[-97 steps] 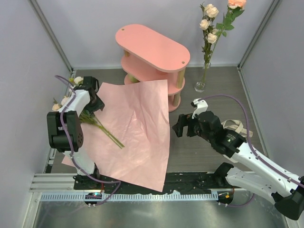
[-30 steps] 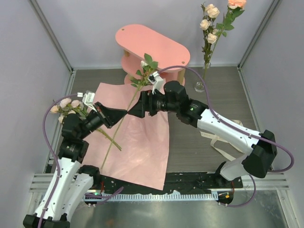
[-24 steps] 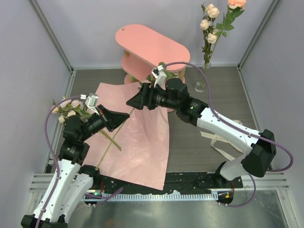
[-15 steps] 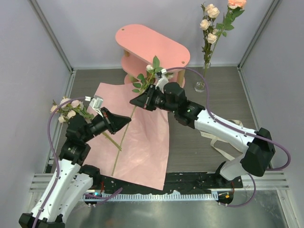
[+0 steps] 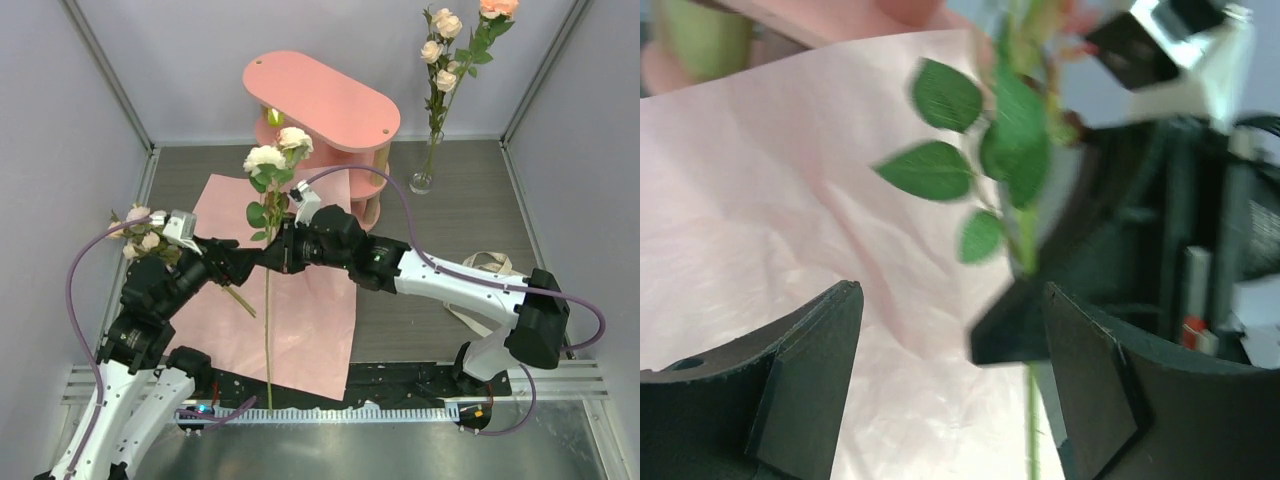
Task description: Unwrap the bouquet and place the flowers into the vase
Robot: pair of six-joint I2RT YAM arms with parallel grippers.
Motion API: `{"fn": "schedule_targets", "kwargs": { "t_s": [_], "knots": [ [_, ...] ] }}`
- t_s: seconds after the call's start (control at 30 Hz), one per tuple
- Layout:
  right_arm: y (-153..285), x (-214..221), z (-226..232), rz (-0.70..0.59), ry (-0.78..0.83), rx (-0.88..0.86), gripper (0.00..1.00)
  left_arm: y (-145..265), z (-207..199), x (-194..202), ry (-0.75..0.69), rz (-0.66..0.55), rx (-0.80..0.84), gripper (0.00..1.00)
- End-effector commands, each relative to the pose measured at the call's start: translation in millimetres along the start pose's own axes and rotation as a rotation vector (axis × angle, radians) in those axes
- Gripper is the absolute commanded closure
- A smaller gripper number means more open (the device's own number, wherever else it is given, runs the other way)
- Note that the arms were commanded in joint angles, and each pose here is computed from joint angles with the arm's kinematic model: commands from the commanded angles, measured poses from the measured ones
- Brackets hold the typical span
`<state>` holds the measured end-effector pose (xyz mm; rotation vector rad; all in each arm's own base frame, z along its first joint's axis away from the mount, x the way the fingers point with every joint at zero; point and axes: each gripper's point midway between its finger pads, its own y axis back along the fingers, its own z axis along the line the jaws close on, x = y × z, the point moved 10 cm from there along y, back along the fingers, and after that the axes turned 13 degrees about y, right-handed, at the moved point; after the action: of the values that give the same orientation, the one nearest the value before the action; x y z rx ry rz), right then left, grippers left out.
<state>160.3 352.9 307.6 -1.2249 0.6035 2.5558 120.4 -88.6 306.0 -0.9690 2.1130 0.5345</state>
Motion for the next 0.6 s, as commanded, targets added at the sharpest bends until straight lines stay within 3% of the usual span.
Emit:
{"fn": "schedule_targets", "kwargs": {
  "t_s": [0.0,0.1,0.27,0.43,0.57],
  "knots": [
    [34.8,-22.4,21.2,-0.084,0.174,-0.025,0.99,8.9,18.0,-10.2,-0.023,-0.118,-0.292,0.22],
    [56.3,-29.8,24.2,-0.111,0.272,-0.019,0.99,15.4,32.0,-12.5,-0.017,-0.188,-0.477,0.16],
    [101.6,-69.1,27.5,-0.218,0.469,0.169,0.99,12.7,33.0,-9.1,-0.007,-0.175,-0.469,0.14],
    [163.6,-125.0,25.4,-0.399,0.688,0.540,0.99,12.1,32.6,-7.3,-0.012,-0.160,-0.457,0.13],
    [196.8,-152.3,17.0,-0.525,0.752,0.853,0.99,11.2,32.4,-6.2,-0.010,-0.153,-0.445,0.13]
  ]
}}
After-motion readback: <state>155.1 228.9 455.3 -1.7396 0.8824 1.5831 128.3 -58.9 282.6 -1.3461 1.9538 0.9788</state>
